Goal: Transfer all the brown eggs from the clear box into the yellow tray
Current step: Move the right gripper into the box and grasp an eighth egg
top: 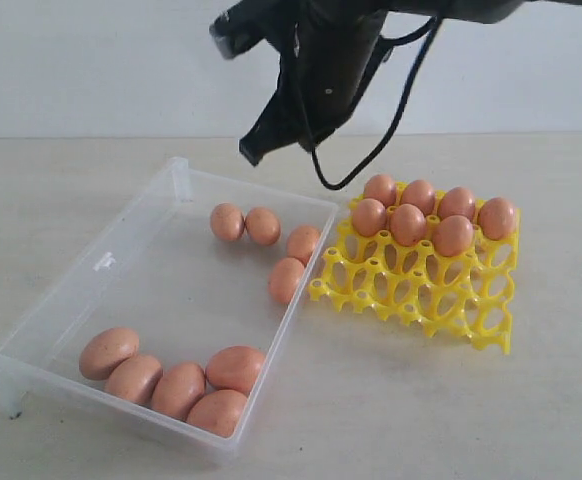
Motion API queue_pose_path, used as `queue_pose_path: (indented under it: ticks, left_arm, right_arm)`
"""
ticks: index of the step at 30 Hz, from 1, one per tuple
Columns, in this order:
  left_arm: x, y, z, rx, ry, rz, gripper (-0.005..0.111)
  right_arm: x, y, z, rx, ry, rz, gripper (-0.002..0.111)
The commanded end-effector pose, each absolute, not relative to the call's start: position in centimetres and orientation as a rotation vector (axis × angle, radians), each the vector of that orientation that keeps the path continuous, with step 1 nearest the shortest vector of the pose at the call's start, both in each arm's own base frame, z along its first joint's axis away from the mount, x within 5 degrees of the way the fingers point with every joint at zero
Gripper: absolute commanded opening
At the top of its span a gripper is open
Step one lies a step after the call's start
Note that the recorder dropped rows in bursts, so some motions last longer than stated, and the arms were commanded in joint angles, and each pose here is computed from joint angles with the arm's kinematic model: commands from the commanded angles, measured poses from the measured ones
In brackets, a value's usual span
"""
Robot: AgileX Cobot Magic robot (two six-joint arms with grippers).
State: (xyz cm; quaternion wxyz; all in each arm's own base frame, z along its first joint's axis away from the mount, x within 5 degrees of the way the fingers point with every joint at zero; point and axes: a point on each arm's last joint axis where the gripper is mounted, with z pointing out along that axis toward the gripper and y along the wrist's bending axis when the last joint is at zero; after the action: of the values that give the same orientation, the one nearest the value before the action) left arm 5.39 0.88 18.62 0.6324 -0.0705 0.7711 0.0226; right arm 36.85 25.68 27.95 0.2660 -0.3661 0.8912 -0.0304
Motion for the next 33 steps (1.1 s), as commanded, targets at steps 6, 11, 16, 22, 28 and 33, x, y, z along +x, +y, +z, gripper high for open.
queue_pose_path:
  ticks: [6, 11, 16, 22, 28, 33]
  left_arm:
    - [5.4, 0.8, 18.7, -0.154, 1.769, 0.050, -0.004]
    - [5.4, 0.8, 18.7, -0.154, 1.769, 0.050, -0.004]
    - [5.4, 0.8, 18.7, -0.154, 1.769, 0.050, -0.004]
    - [5.4, 0.8, 18.7, -0.154, 1.769, 0.050, -0.004]
    - [5.4, 0.8, 18.7, -0.154, 1.769, 0.050, -0.004]
    - [5.4, 0.8, 18.7, -0.154, 1.769, 0.050, -0.004]
  right_arm:
    - [35.6, 28.9, 23.4, -1.323, 2.641, 0.304, 0.000]
    - [36.6, 30.2, 22.6, -1.222, 2.562, 0.412, 0.015]
    - [37.8, 30.8, 22.6, -1.148, 2.447, 0.395, 0.060]
    - [39.4, 31.1, 21.5, -1.012, 2.386, 0.340, 0.077]
    - [40.5, 30.8, 18.6, -0.892, 2.465, 0.226, 0.076]
    - [41.0, 30.6, 17.2, -0.809, 2.493, 0.183, 0.076]
